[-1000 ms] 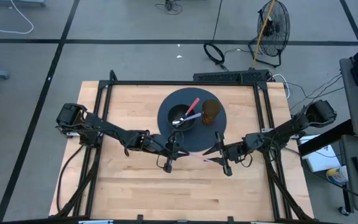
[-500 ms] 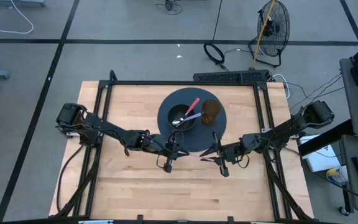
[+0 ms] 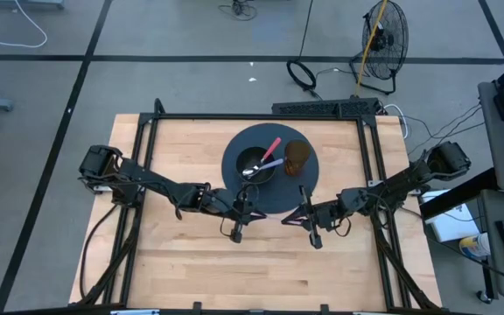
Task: Pick & Place Utensil
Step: Put the straw into the cup
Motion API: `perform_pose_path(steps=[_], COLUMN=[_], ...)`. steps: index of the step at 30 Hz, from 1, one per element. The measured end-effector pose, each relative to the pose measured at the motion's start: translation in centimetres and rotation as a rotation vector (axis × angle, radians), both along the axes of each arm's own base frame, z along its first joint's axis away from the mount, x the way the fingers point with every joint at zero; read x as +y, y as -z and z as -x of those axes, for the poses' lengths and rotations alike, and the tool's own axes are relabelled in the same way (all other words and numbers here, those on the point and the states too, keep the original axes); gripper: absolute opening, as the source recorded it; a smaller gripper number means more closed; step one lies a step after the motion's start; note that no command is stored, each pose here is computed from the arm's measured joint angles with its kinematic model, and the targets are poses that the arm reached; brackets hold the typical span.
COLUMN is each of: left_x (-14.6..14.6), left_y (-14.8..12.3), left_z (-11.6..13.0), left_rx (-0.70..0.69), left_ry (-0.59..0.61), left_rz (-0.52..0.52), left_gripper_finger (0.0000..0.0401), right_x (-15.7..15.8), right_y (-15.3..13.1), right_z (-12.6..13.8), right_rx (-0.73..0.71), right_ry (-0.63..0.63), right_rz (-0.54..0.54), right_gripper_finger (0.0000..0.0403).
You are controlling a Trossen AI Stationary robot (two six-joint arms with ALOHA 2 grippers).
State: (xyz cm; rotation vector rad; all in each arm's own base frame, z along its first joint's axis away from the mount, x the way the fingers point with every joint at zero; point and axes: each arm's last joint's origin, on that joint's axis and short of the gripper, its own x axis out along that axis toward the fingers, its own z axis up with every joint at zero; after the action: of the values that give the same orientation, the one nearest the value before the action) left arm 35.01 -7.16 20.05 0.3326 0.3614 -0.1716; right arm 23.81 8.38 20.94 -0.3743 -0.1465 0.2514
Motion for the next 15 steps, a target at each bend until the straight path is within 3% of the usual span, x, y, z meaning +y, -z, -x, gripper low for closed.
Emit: perform_pose_path(steps=[6, 15], left_x=[-0.01, -0.04], left_y=[0.0, -0.01], left_z=[0.0, 0.0], left_rx=[-0.001, 0.0], left_ry=[0.009, 0.009], left_rz=[-0.012, 0.001], left_gripper_finger=[0.0025, 0.0129], right_x=[0.0, -0.01], right_y=[0.01, 0.03], right_z=[0.01, 0.01], right_rx=[-0.001, 0.0], right_ry=[0.0, 0.001], right_rz=[0.004, 0.005], right_gripper_finger=[0.0001, 0.0001])
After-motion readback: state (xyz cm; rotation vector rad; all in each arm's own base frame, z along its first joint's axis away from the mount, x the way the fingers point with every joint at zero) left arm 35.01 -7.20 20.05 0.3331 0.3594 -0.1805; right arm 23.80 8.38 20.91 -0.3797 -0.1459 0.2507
